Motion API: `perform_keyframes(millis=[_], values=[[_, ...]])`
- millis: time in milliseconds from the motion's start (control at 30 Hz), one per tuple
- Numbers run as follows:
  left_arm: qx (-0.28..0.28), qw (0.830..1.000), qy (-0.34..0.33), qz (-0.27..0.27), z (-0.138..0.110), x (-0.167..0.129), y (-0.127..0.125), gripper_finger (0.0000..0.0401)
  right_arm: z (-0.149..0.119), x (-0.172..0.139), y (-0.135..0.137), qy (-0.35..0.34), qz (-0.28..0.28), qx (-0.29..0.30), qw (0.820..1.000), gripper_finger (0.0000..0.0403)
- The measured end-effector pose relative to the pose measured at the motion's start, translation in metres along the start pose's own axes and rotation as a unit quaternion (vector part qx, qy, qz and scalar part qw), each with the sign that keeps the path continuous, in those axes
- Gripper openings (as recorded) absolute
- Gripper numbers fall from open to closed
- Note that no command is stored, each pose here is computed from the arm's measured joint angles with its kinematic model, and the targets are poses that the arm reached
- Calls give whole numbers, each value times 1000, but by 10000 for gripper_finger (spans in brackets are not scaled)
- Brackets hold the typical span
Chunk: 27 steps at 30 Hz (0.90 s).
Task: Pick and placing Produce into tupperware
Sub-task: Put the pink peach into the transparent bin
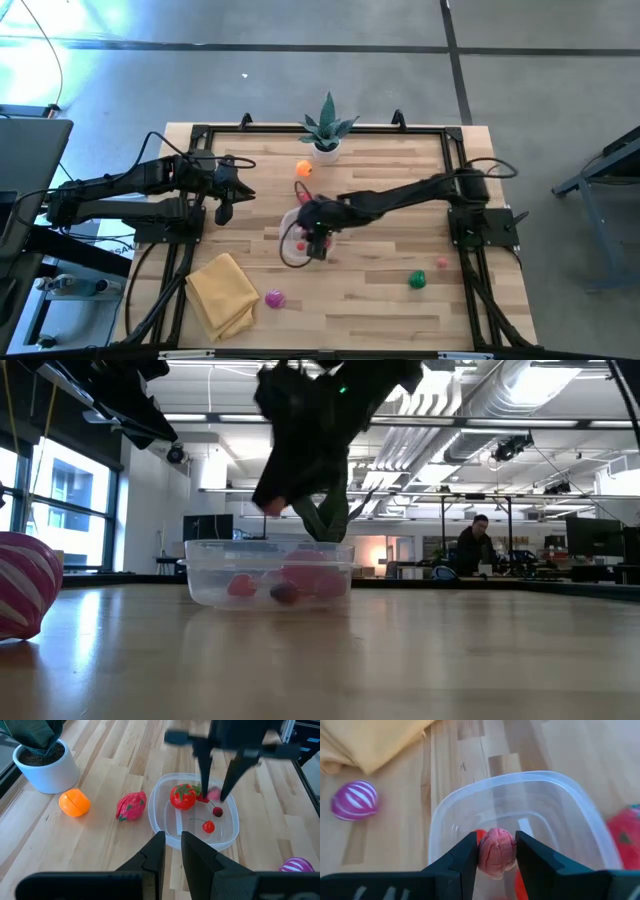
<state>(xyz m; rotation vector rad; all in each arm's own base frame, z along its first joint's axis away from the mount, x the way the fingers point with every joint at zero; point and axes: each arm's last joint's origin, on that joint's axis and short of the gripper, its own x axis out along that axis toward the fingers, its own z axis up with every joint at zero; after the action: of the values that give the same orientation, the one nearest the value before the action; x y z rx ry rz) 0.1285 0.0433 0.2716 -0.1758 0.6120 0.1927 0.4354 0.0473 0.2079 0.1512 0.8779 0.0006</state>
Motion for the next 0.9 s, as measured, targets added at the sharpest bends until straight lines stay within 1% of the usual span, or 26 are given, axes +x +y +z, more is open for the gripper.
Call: perform_keyframes(millis=[100, 233, 367, 667, 900], values=[[0, 1000, 0, 0, 0, 0, 0, 53, -1, 18, -2, 28, -2, -6, 1000, 117], [0, 1000, 0, 0, 0, 0, 0, 53, -12, 38, -5, 66, -8, -7, 998, 117], [0, 1000, 0, 0, 0, 0, 0, 53, -19, 48, -6, 84, -11, -7, 996, 117], [0, 1000, 0, 0, 0, 0, 0, 53, -21, 50, -7, 89, -12, -28, 996, 118], [0, 1000, 0, 0, 0, 0, 0, 53, -21, 50, -7, 91, -12, -31, 995, 119]])
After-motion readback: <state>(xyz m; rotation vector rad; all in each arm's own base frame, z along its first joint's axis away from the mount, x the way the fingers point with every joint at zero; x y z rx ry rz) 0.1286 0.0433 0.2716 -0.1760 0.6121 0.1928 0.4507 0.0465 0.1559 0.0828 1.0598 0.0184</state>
